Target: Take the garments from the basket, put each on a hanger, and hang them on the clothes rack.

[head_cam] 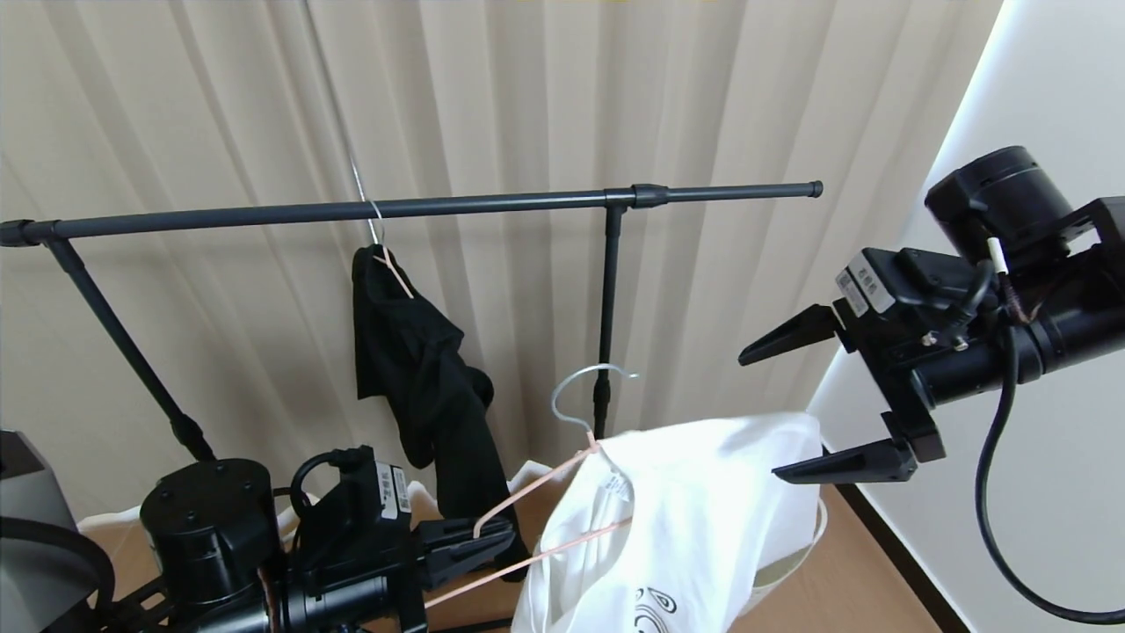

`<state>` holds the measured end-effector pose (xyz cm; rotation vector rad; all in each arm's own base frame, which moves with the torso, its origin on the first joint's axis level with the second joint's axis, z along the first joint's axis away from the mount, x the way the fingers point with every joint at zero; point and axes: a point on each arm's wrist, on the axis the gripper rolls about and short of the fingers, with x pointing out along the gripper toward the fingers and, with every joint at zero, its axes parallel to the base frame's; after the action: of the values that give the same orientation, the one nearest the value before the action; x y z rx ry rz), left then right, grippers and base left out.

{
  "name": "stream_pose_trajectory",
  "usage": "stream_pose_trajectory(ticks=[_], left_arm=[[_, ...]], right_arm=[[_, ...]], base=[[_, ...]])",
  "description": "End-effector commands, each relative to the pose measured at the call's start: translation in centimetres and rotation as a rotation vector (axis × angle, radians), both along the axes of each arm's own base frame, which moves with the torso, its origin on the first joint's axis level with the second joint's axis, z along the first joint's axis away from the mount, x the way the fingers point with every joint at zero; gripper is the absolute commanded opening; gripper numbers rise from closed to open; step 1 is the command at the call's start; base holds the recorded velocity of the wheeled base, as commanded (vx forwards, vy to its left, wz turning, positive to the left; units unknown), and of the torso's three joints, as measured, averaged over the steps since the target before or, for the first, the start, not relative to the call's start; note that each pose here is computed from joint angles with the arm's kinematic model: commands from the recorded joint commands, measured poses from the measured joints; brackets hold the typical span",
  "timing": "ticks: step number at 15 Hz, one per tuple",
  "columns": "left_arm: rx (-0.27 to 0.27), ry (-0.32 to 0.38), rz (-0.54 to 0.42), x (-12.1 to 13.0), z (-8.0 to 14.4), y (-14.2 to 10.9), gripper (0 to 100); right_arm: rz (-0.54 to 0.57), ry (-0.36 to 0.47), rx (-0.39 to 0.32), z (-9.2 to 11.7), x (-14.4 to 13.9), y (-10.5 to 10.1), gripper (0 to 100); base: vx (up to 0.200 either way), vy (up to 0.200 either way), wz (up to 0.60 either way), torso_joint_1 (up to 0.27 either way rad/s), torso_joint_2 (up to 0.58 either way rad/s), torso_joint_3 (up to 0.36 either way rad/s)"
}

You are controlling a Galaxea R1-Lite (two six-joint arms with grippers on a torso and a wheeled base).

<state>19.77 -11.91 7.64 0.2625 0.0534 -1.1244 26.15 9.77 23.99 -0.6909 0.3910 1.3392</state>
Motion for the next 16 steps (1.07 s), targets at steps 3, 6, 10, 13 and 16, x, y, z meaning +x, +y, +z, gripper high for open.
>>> stream_pose_trajectory(ticks=[3, 6, 10, 13, 16], left_arm=[[0.006, 0.004, -0.010, -0.3, -0.2, 0.1, 0], [0.005, 0.001, -0.028, -0.6, -0.1, -0.3, 0], [0.004, -0.002, -0.028, -0.6, 0.0, -0.3, 0], [0.003, -0.001, -0.028, -0.6, 0.0, -0.3, 0], [0.004, 0.001, -0.029, -0.6, -0.1, -0.3, 0]], right_arm=[[0.050, 0.083, -0.020, -2.0, 0.8, 2.3, 100], [0.056, 0.124, -0.027, -2.6, 0.8, 3.4, 100], [-0.004, 0.114, -0.085, -3.1, 1.5, 3.6, 100], [-0.028, 0.101, -0.091, -3.6, 2.3, 3.9, 100], [-0.028, 0.101, -0.091, -3.9, 2.6, 4.1, 100]], base=[[0.000, 0.000, 0.00, 0.000, 0.00, 0.000], [0.000, 0.000, 0.00, 0.000, 0.00, 0.000], [0.000, 0.000, 0.00, 0.000, 0.00, 0.000], [0.000, 0.000, 0.00, 0.000, 0.00, 0.000], [0.000, 0.000, 0.00, 0.000, 0.00, 0.000]])
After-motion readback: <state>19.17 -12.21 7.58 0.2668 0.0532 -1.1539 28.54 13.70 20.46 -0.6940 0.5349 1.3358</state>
